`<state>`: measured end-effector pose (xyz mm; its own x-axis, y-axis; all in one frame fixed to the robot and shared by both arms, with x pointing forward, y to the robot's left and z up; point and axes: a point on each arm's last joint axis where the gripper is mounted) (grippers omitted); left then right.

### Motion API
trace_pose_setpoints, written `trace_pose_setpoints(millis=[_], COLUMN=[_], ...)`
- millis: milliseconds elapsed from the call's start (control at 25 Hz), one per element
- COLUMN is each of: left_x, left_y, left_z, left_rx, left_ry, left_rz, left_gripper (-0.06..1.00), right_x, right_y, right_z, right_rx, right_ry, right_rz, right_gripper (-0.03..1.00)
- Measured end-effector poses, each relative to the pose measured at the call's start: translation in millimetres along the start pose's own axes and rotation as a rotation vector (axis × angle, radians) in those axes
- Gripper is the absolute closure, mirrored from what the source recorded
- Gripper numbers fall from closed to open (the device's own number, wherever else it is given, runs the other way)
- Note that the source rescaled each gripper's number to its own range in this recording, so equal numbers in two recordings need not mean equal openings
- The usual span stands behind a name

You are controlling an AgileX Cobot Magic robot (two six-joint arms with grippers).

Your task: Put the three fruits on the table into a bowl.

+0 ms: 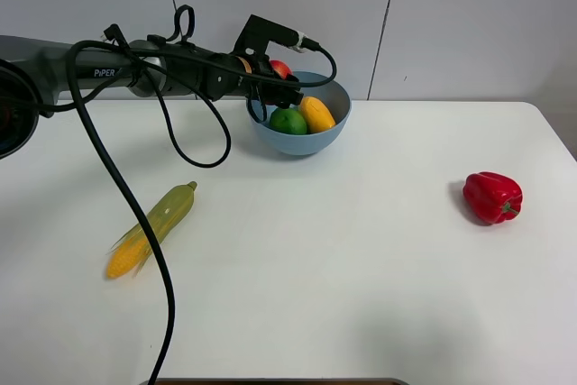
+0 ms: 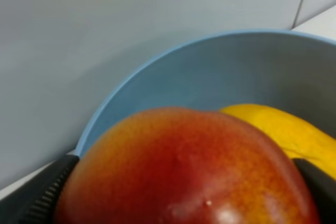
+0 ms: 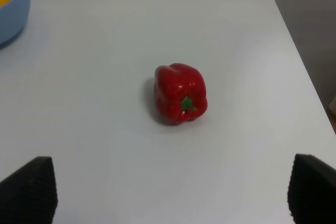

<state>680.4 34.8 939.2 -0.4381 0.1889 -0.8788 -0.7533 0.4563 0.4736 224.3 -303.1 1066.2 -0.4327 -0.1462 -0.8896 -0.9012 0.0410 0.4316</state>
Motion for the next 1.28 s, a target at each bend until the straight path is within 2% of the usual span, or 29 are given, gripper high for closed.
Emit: trace_pose_setpoints(millis=[280, 360, 400, 560, 640, 720, 960, 1280], left_x=[0, 0, 0, 0, 0, 0, -4, -47], left_y=[0, 0, 0, 0, 0, 0, 6, 51], left_z=[0, 0, 0, 0, 0, 0, 0, -2], left_rx=[0.000, 0.000, 0.000, 0.000, 0.000, 0.000, -0.003, -0.015], left_ry=[0.000, 0.000, 0.000, 0.004, 0.004, 0.004, -0.047, -0.101], left_rz=[0.000, -0.002, -0.003, -0.001, 0.003, 0.005, 0.036, 0.056], left_gripper=[0.93, 0.87, 0.81, 0.38, 0.24, 0.15, 0.10, 0.10], right_x=[0, 0, 0, 0, 0, 0, 0, 0], right_y=[0, 0, 0, 0, 0, 0, 0, 0], right_z=[0, 0, 0, 0, 0, 0, 0, 0], right_rx=[0.000, 0.000, 0.000, 0.000, 0.000, 0.000, 0.000, 0.000], right_ry=[0.000, 0.000, 0.000, 0.000, 0.000, 0.000, 0.000, 0.000], right_rz=[0.000, 0.000, 0.000, 0.000, 0.000, 0.000, 0.000, 0.000], right_gripper=[-0.01, -0.01, -0.01, -0.01, -0.01, -0.01, -0.01, -0.01])
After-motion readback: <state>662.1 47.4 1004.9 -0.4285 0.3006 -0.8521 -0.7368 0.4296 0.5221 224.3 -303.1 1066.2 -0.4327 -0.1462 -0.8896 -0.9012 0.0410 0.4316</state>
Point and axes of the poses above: a point on each arm's last joint axis where the gripper is mounted, y pointing back along that axis away from the gripper, z along the wrist's bending axis when the last joint is at zero, x = y × z, and after that the axes turned 10 degrees about y, right-handed
